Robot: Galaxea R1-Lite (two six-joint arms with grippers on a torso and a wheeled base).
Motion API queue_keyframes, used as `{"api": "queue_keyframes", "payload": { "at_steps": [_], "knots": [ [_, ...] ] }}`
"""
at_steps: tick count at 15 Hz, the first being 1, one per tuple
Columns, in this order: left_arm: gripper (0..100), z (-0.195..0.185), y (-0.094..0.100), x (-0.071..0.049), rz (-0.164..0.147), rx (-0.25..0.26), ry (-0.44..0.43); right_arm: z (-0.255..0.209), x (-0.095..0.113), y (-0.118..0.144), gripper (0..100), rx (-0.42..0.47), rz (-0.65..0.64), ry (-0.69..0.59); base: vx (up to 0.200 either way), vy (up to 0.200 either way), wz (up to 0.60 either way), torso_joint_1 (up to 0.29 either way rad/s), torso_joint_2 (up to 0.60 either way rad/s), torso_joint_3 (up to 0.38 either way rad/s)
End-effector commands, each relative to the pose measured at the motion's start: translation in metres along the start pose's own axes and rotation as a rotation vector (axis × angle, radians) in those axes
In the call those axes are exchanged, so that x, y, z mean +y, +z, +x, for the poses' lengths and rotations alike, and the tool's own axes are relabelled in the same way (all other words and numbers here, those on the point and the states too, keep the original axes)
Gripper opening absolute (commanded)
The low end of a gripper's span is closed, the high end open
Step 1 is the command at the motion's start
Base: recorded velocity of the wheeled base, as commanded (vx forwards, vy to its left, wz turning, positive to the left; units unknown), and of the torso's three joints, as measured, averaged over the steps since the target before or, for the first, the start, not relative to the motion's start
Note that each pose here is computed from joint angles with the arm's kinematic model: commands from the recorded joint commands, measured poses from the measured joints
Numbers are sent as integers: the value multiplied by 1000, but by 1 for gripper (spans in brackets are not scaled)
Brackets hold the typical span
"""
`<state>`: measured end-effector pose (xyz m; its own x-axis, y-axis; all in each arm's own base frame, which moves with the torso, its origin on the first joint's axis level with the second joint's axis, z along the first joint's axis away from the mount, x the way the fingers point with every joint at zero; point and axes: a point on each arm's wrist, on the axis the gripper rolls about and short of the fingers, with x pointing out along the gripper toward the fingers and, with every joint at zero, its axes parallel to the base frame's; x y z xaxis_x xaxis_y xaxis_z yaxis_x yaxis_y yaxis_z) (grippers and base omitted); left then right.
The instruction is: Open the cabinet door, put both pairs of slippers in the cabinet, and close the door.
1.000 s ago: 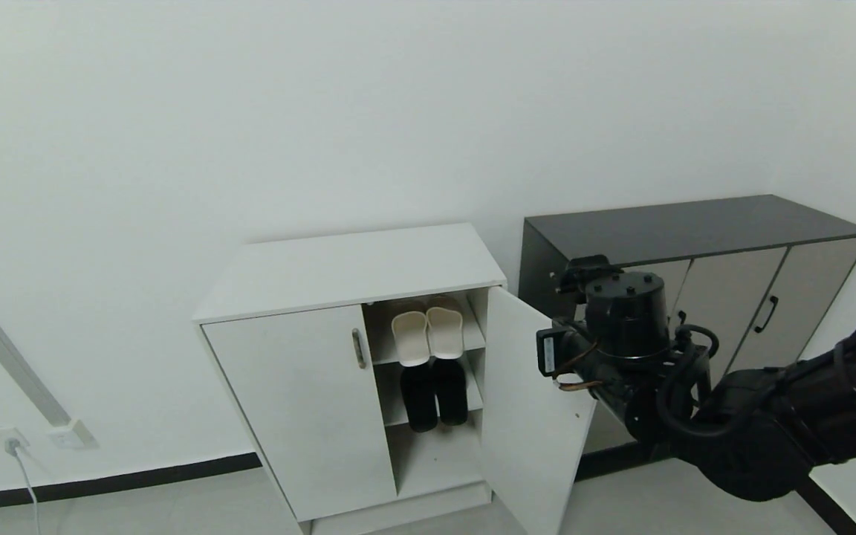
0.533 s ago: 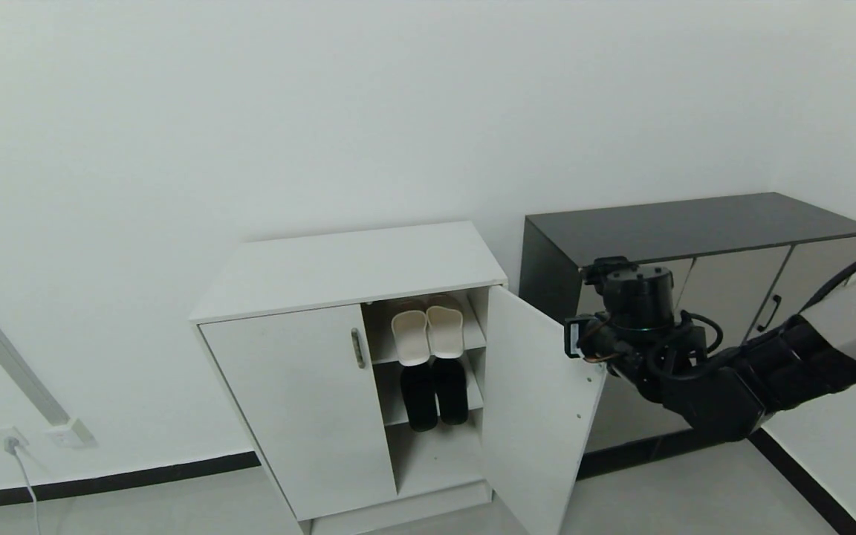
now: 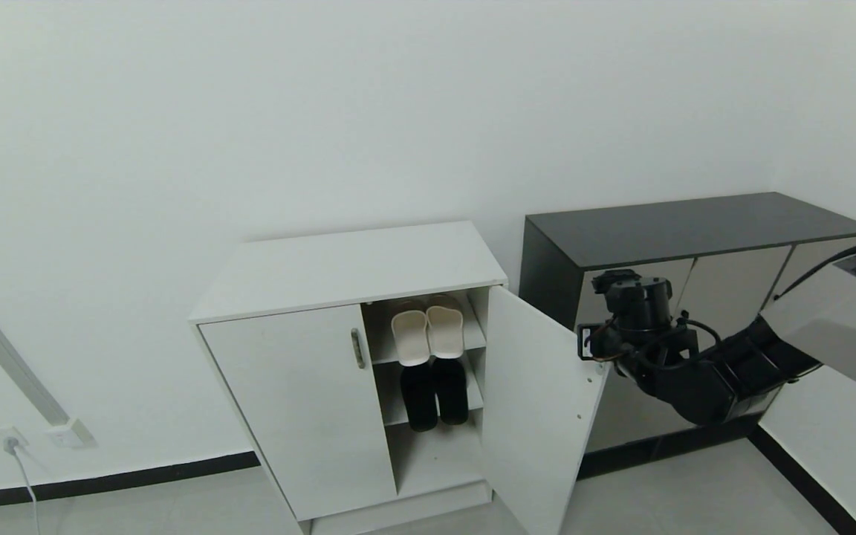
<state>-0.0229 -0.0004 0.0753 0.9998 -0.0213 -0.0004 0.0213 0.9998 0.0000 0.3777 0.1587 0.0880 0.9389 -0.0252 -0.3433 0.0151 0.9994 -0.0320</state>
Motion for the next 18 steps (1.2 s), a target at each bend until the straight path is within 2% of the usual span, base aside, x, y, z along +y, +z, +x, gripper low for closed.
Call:
{"api": "queue_keyframes", "payload": {
  "at_steps": [1, 6, 9, 12, 18],
  "knots": [
    [0, 0, 0, 0, 0, 1, 0, 6, -1, -7, 0, 16, -5, -7, 0, 0, 0, 0, 0, 0],
    [0, 0, 0, 0, 0, 1, 0, 5, 2, -9, 0, 26, -17, -3, 0, 0, 0, 0, 0, 0],
    [0, 0, 0, 0, -2, 1, 0, -2, 11, -14, 0, 39, -36, 18, 0, 0, 0, 0, 0, 0],
    [0, 0, 0, 0, -3, 1, 0, -14, 24, -17, 0, 43, -54, 53, 0, 0, 0, 0, 0, 0],
    [0, 0, 0, 0, -3, 1, 0, -64, 65, -27, 0, 54, -112, 204, 0, 0, 0, 0, 0, 0]
  ]
}}
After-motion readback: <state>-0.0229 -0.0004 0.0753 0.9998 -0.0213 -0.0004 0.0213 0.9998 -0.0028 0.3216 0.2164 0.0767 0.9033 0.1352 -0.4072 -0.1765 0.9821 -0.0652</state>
